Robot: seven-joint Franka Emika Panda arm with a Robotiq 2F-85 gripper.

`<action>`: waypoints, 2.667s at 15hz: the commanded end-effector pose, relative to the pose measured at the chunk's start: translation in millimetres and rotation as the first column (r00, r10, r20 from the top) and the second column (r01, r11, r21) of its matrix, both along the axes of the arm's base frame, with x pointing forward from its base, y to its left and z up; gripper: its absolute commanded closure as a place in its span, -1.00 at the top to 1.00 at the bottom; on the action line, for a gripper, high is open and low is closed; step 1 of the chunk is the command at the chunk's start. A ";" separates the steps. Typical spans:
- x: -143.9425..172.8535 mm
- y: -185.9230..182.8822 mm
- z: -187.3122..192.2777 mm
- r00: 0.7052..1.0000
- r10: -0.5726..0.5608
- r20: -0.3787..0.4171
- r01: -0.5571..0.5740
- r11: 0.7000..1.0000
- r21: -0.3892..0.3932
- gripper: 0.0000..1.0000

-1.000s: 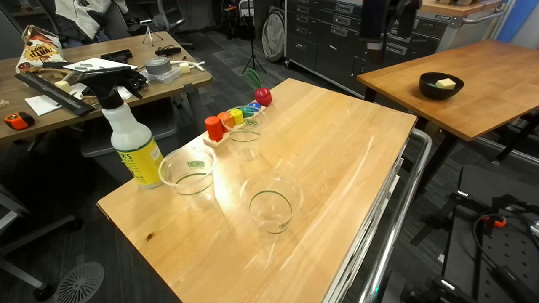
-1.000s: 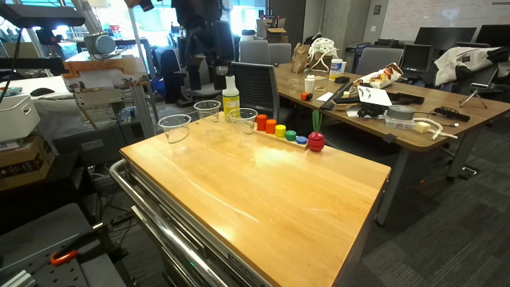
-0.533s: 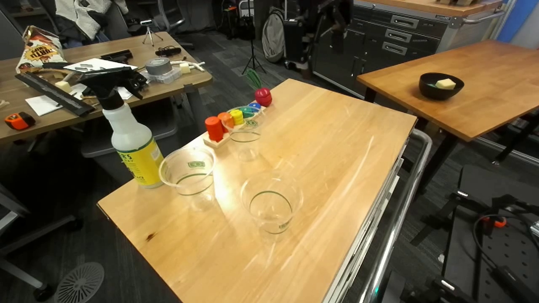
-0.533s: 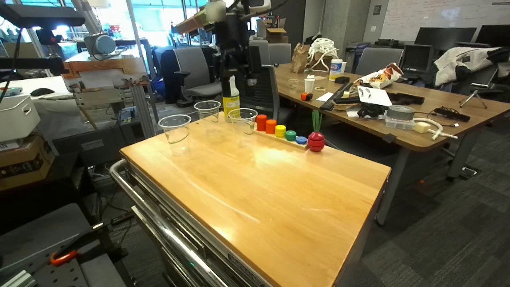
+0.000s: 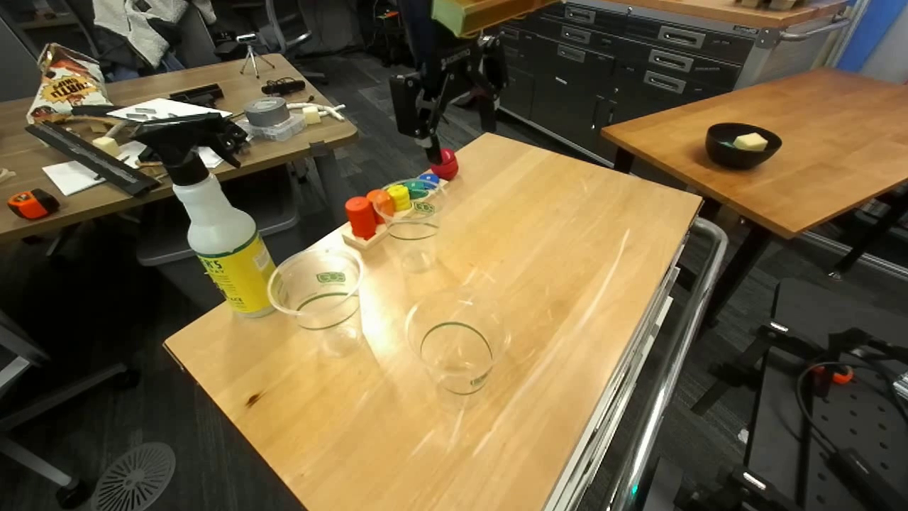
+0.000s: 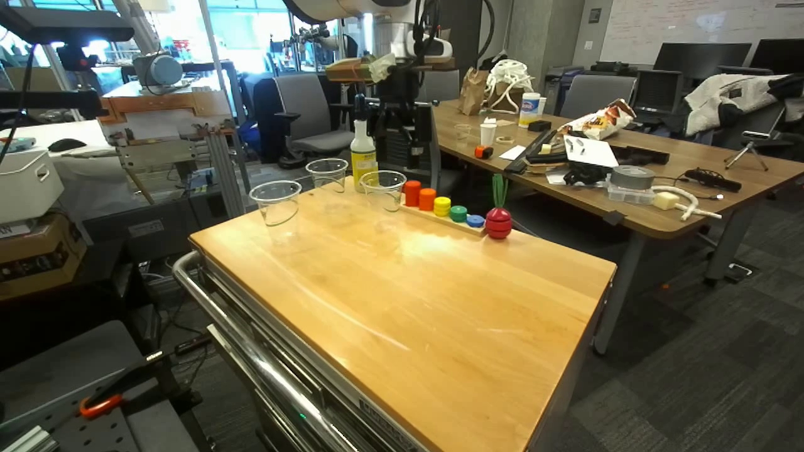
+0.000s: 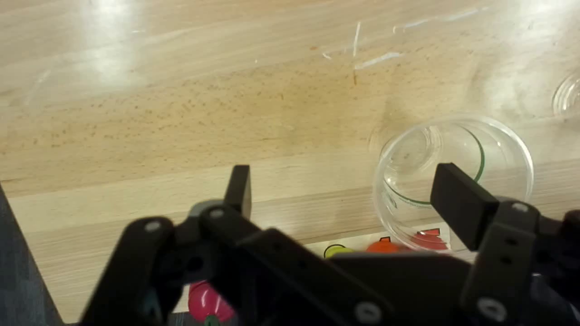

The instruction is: Stack the three cups on the table together

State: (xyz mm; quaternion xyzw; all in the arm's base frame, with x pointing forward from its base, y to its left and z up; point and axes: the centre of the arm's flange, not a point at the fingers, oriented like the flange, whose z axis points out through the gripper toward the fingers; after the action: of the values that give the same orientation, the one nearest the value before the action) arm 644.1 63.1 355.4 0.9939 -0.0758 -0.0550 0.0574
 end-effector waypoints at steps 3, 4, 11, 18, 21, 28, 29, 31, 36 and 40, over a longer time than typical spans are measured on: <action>50.7 -2.3 -32.8 0.998 -0.027 -0.051 0.030 0.997 0.073 1.00; 49.6 -0.4 -44.8 0.997 -0.020 -0.071 0.026 0.996 0.083 1.00; 43.4 9.6 -83.8 0.988 0.018 -0.151 -0.001 0.994 0.110 0.17; 47.3 -4.6 -56.4 0.990 -0.061 -0.129 0.079 0.987 0.139 -0.91; 49.2 -8.7 -56.0 0.988 -0.071 -0.136 0.093 0.982 0.162 -1.00; 10.3 -20.4 16.5 0.980 -0.097 -0.174 0.135 0.967 0.218 -0.97; 1.0 -18.2 36.7 0.985 -0.094 -0.145 0.124 0.970 0.210 -0.97; -16.0 -10.9 73.8 0.993 -0.077 -0.084 0.093 0.974 0.207 -0.97; -68.5 21.3 131.6 0.999 0.035 -0.029 -0.026 0.966 0.258 -0.97; -100.2 45.3 125.2 0.991 0.131 0.000 -0.126 0.953 0.277 -0.97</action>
State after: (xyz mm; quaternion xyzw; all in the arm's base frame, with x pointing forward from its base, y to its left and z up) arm 580.0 98.3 488.9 0.9939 -0.0355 -0.0828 -0.0631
